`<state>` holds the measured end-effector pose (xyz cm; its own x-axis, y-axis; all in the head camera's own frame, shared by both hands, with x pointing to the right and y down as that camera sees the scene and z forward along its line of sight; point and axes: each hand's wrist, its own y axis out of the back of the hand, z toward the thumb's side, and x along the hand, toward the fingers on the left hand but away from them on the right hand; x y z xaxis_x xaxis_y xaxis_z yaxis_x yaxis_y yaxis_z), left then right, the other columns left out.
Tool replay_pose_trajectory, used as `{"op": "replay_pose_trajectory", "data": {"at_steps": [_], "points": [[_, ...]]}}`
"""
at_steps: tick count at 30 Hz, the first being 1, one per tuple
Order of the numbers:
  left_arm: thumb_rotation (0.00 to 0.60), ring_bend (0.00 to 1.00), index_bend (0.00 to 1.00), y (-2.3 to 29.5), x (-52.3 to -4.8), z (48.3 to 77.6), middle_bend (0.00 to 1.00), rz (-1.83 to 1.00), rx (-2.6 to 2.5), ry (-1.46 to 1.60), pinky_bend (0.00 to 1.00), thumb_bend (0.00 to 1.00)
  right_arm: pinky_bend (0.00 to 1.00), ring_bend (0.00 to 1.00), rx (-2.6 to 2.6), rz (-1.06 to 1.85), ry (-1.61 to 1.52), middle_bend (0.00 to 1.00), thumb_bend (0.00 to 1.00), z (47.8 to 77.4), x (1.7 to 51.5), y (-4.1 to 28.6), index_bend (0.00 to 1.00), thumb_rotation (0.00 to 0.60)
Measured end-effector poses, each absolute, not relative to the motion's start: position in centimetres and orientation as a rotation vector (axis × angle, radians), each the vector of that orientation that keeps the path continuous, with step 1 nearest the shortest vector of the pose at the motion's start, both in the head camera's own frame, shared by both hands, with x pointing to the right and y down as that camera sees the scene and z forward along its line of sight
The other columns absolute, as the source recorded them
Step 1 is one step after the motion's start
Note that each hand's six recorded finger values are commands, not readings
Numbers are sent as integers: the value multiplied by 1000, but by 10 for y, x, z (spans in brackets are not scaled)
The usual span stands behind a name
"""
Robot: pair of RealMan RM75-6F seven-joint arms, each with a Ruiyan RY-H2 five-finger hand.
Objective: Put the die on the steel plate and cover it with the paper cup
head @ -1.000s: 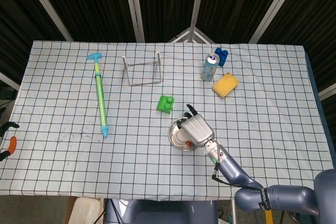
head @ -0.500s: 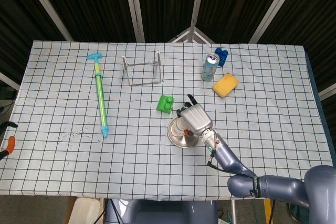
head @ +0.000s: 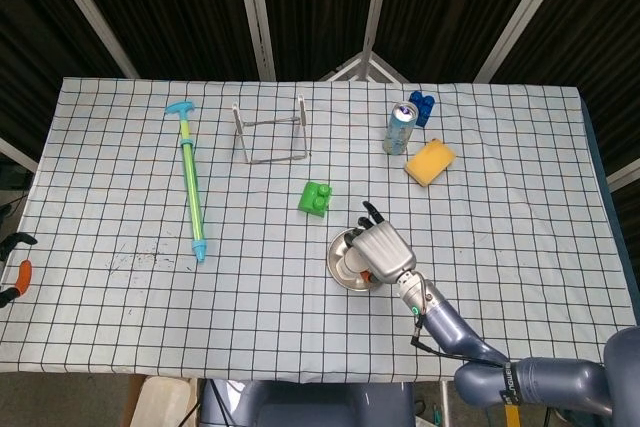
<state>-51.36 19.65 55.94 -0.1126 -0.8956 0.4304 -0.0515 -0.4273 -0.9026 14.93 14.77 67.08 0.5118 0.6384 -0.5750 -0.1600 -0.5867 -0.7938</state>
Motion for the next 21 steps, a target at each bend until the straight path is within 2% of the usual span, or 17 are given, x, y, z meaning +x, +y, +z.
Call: {"op": "replay_pose_trajectory", "data": {"at_steps": [10,21], "points": [[600,0,361,196,-514,561,0,-1620,-1496,1070,118,692,0,256,-1861,1192,-415,534,341,674,151,138,625,600],[600,0,363,196,-512,562,0,-1618,-1498,1065,118,693,0,256,-1802,1279,-465,534,341,667,194,125,638,600]]}}
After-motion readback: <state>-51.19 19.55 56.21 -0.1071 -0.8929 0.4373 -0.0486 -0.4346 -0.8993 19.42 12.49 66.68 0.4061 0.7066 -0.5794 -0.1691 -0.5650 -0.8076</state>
